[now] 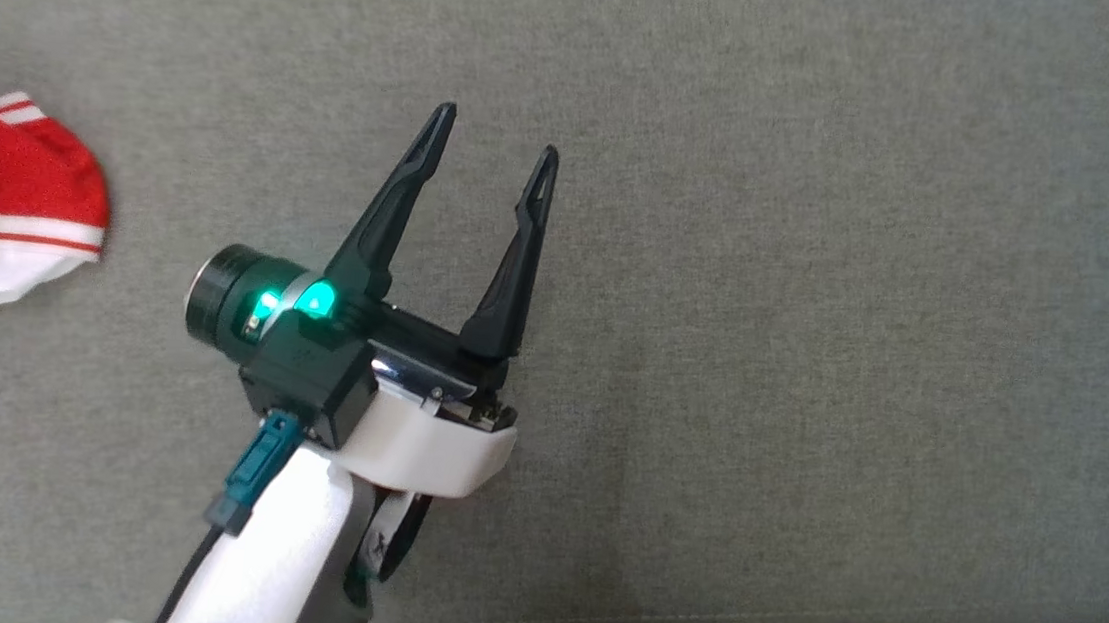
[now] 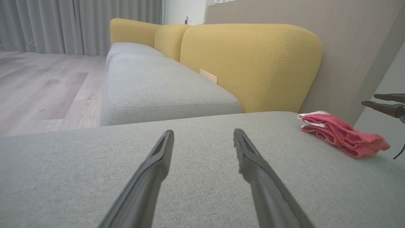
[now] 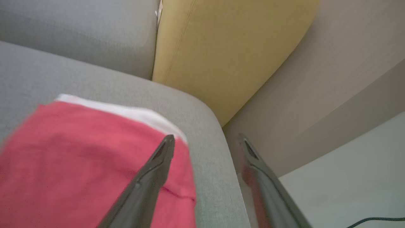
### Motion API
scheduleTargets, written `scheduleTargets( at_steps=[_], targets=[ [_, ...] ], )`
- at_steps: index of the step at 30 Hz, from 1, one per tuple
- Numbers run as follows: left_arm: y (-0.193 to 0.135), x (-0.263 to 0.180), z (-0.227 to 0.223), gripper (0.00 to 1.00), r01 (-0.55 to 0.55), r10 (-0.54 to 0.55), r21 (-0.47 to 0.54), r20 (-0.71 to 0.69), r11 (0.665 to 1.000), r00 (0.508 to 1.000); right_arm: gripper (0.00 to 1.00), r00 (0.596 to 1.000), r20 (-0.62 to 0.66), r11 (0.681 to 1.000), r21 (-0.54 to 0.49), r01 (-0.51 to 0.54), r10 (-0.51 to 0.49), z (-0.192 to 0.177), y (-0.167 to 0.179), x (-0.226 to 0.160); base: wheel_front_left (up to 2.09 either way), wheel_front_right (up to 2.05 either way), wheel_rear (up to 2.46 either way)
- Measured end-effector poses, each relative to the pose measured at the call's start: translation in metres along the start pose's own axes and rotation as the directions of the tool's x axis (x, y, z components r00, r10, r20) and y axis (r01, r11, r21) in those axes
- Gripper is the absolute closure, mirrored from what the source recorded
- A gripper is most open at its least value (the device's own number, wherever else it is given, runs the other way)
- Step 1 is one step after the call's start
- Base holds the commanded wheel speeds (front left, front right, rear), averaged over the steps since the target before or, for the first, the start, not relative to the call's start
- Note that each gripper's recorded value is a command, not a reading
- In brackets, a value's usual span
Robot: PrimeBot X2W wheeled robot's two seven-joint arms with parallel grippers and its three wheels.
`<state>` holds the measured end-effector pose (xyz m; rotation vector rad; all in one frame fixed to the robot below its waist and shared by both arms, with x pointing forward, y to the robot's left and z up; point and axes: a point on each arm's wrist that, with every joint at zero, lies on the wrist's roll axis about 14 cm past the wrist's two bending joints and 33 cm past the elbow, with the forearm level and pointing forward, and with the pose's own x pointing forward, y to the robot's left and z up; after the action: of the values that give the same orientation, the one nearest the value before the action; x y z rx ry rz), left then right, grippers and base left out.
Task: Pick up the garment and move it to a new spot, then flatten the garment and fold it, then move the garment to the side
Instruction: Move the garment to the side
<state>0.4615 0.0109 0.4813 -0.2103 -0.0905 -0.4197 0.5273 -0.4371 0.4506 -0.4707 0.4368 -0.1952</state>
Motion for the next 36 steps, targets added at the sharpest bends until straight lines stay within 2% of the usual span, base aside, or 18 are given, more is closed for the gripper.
scheduleTargets(
  at_steps=[4, 8, 10, 12, 13, 16, 21, 23, 26, 29, 36],
  targets=[
    [0.001, -0.006, 0.010, 0.00, -0.013, 0.013, 0.017, 0.010, 1.000, 1.000, 0.00, 0.995, 0.099, 1.000, 0.001, -0.007, 0.007, 0.022, 0.012, -0.005, 0.00, 0.00, 0.00],
    [0.010, -0.031, 0.009, 0.00, -0.079, 0.081, 0.042, -0.032, 0.996, 0.996, 0.00, 0.974, 0.198, 0.985, 0.114, -0.132, 0.108, 0.038, 0.082, -0.024, 0.00, 0.00, 0.00],
    [0.017, -0.048, 0.010, 0.00, -0.125, 0.128, 0.054, -0.054, 0.991, 0.990, 0.00, 0.958, 0.227, 0.961, 0.173, -0.216, 0.175, 0.037, 0.124, -0.044, 0.00, 0.00, 0.00],
    [0.023, -0.064, 0.012, 0.00, -0.164, 0.168, 0.063, -0.068, 0.984, 0.983, 0.00, 0.942, 0.248, 0.925, 0.249, -0.286, 0.225, 0.036, 0.158, -0.067, 0.00, 0.00, 0.00],
    [0.030, -0.079, 0.017, 0.00, -0.203, 0.208, 0.073, -0.067, 0.976, 0.976, 0.00, 0.923, 0.268, 0.899, 0.267, -0.347, 0.277, 0.036, 0.184, -0.092, 0.00, 0.00, 0.00],
    [0.037, -0.102, 0.027, 0.00, -0.254, 0.259, 0.085, -0.058, 0.963, 0.964, 0.00, 0.885, 0.331, 0.848, 0.310, -0.429, 0.327, 0.049, 0.214, -0.129, 0.00, 0.00, 0.00],
    [0.047, -0.145, 0.041, 0.00, -0.328, 0.333, 0.099, -0.034, 0.939, 0.942, 0.00, 0.826, 0.466, 0.768, 0.385, -0.512, 0.317, 0.079, 0.233, -0.187, 0.00, 0.00, 0.00],
    [0.049, -0.158, 0.047, 0.00, -0.342, 0.345, 0.103, -0.016, 0.934, 0.938, 0.00, 0.807, 0.500, 0.747, 0.395, -0.534, 0.313, 0.083, 0.238, -0.208, 0.00, 0.00, 0.00],
    [0.052, -0.174, 0.057, 0.00, -0.366, 0.367, 0.108, 0.015, 0.924, 0.930, 0.00, 0.785, 0.542, 0.733, 0.395, -0.554, 0.301, 0.089, 0.241, -0.232, 0.00, 0.00, 0.00],
    [0.052, -0.186, 0.065, 0.00, -0.379, 0.377, 0.111, 0.042, 0.919, 0.925, 0.00, 0.771, 0.559, 0.735, 0.378, -0.563, 0.304, 0.086, 0.243, -0.250, 0.00, 0.00, 0.00],
    [0.045, -0.206, 0.063, 0.00, -0.375, 0.373, 0.115, 0.041, 0.920, 0.927, 0.00, 0.779, 0.546, 0.731, 0.387, -0.562, 0.310, 0.067, 0.249, -0.273, 0.00, 0.00, 0.00]
  ],
)
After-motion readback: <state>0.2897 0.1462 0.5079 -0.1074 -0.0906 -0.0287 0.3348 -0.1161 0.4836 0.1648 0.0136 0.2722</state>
